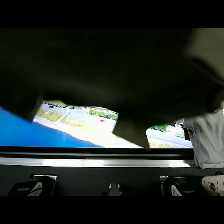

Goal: Fold the shirts.

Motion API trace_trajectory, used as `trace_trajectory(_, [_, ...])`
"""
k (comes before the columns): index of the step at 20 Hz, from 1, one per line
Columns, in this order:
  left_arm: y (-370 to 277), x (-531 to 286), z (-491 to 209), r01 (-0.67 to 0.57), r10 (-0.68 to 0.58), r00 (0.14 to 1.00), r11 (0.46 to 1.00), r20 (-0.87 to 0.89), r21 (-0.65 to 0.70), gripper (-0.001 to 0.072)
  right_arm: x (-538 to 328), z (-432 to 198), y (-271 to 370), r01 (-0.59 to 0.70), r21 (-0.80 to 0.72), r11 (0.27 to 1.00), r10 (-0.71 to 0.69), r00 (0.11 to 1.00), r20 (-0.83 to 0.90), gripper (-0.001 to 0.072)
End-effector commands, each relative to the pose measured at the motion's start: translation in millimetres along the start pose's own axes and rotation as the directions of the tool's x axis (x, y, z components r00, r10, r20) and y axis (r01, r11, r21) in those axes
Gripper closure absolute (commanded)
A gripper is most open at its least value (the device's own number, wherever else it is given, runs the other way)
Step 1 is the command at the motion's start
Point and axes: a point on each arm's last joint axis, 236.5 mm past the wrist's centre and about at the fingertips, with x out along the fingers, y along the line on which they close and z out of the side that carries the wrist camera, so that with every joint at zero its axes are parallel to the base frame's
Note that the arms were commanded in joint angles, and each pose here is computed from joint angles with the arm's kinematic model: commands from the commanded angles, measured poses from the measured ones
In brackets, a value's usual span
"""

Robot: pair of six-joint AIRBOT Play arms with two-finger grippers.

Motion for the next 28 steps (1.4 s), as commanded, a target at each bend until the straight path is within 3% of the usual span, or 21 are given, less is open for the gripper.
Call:
trace_trajectory(1, [20.5,50.7,-79.0,-0.033,0.034,0.966,0.999,-0.258,0.008,0.0682,47.6,-59.2,-2.9,0.006,-0.005,1.000,-0.007,0.976,-0.220,0.0688])
trace_trajectory(3, [39.1,96.0,-162.6,-0.060,0.046,0.881,0.998,-0.471,-0.015,0.0682,97.9,-142.3,-1.6,-0.008,-0.007,1.000,0.003,0.874,-0.485,0.0689])
trace_trajectory(6, [67.6,142.4,-312.3,-0.121,0.048,0.665,0.992,-0.745,-0.044,0.0682,151.2,-299.4,3.5,-0.022,0.021,1.000,0.030,0.544,-0.839,0.0689])
trace_trajectory(8, [83.6,160.5,-408.1,-0.151,0.039,0.521,0.987,-0.853,-0.047,0.0682,175.6,-402.2,9.7,-0.025,0.046,0.999,0.052,0.319,-0.946,0.0689])
trace_trajectory(10, [95.8,176.0,-483.9,-0.184,0.028,0.407,0.982,-0.913,-0.052,0.0681,194.1,-486.7,21.8,-0.015,0.095,0.995,0.096,0.165,-0.982,0.0689])
trace_trajectory(11, [100.6,185.4,-514.4,-0.198,0.019,0.369,0.979,-0.929,-0.058,0.0681,204.6,-519.7,31.7,-0.004,0.137,0.991,0.136,0.131,-0.982,0.0689])
trace_trajectory(13, [109.8,206.2,-554.6,-0.215,0.017,0.337,0.975,-0.942,-0.059,0.0681,229.9,-560.1,51.6,0.012,0.221,0.975,0.217,0.152,-0.964,0.0688])
trace_trajectory(16, [119.1,245.1,-568.0,-0.209,0.025,0.371,0.976,-0.928,-0.057,0.0681,270.8,-570.4,55.1,0.082,0.264,0.961,0.230,0.294,-0.928,0.0688])
trace_trajectory(18, [121.6,261.7,-548.4,-0.147,0.030,0.408,0.989,-0.913,-0.034,0.0681,270.6,-555.6,52.8,0.085,0.265,0.960,0.228,0.305,-0.925,0.0688])
trace_trajectory(19, [120.9,261.4,-535.3,-0.115,0.026,0.403,0.993,-0.915,-0.022,0.0681,254.6,-548.3,51.4,0.078,0.253,0.964,0.226,0.254,-0.940,0.0688])
trace_trajectory(20, [118.5,249.4,-529.2,-0.090,0.014,0.351,0.996,-0.936,-0.019,0.0681,225.3,-545.0,47.4,0.073,0.223,0.972,0.210,0.147,-0.966,0.0688])
trace_trajectory(22, [113.3,205.5,-542.2,-0.075,-0.020,0.167,0.997,-0.986,-0.033,0.0681,166.1,-553.5,40.8,0.086,0.167,0.982,0.175,-0.100,-0.980,0.0688])
trace_trajectory(24, [112.2,165.7,-574.8,-0.092,-0.042,0.011,0.995,-0.999,-0.042,0.0681,126.1,-579.3,52.2,0.107,0.182,0.978,0.204,-0.260,-0.944,0.0689])
trace_trajectory(25, [112.8,148.0,-596.9,-0.109,-0.053,-0.051,0.993,-0.997,-0.047,0.0681,116.5,-596.5,59.0,0.122,0.176,0.977,0.205,-0.289,-0.935,0.0689])
trace_trajectory(27, [110.3,122.4,-632.2,-0.162,-0.091,-0.152,0.985,-0.984,-0.065,0.0678,116.4,-623.4,72.5,0.135,0.176,0.975,0.206,-0.264,-0.942,0.0688])
trace_trajectory(28, [104.3,118.7,-640.0,-0.176,-0.122,-0.174,0.980,-0.977,-0.091,0.0631,123.1,-626.2,77.8,0.167,0.174,0.970,0.211,-0.234,-0.949,0.0685])
